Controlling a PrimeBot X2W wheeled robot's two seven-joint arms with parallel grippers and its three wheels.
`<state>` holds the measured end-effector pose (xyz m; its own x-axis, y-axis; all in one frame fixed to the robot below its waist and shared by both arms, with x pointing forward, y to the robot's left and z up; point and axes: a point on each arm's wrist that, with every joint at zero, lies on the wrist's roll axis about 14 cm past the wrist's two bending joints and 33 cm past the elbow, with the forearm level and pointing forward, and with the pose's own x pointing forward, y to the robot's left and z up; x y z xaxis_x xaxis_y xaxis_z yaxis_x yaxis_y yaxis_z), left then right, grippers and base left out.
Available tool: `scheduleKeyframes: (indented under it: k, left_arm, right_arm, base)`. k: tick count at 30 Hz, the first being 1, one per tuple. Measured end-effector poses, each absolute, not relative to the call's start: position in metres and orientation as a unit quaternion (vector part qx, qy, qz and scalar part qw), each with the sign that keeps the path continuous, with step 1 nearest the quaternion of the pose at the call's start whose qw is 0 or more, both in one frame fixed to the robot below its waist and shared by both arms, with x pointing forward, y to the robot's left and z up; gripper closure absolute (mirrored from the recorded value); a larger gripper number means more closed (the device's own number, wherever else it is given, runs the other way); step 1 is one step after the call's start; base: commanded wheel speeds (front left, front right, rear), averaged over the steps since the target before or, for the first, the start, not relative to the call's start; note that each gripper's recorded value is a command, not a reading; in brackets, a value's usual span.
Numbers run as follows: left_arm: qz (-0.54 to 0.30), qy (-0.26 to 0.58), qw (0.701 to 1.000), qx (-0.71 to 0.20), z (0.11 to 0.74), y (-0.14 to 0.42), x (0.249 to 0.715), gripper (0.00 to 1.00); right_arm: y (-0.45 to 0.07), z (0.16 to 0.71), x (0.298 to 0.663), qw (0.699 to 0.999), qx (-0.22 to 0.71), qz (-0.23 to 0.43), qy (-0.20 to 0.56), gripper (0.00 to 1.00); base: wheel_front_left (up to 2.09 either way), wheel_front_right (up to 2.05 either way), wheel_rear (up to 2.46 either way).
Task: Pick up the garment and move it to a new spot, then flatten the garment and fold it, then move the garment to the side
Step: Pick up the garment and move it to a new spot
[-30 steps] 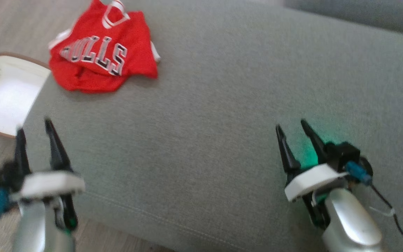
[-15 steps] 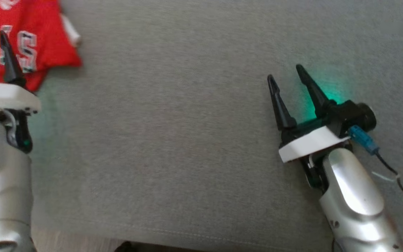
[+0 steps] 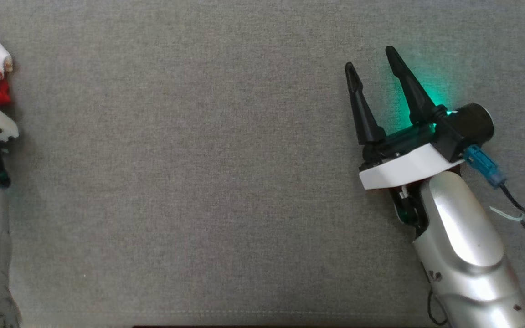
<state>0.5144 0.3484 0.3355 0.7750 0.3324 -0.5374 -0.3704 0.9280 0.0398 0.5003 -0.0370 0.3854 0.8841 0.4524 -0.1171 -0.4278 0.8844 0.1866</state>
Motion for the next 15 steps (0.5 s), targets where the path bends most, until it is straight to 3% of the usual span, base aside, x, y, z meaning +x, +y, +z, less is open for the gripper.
scheduleKeyframes:
  k: [6, 15]
  left_arm:
    - [0.144, 0.219, 0.965, -0.008, 0.366, 0.337, 0.528, 1.0]
    - [0.016, 0.049, 0.998, 0.048, 0.487, 0.266, 0.588, 1.0]
  right_arm:
    - [-0.046, 0.392, 0.5, 0.971, 0.079, 0.213, 0.079, 0.0]
    - [-0.061, 0.406, 0.475, 0.973, 0.092, 0.192, 0.087, 0.0]
  base:
    - [0.0, 0.0, 0.0]
    - [0.0, 0.0, 0.0]
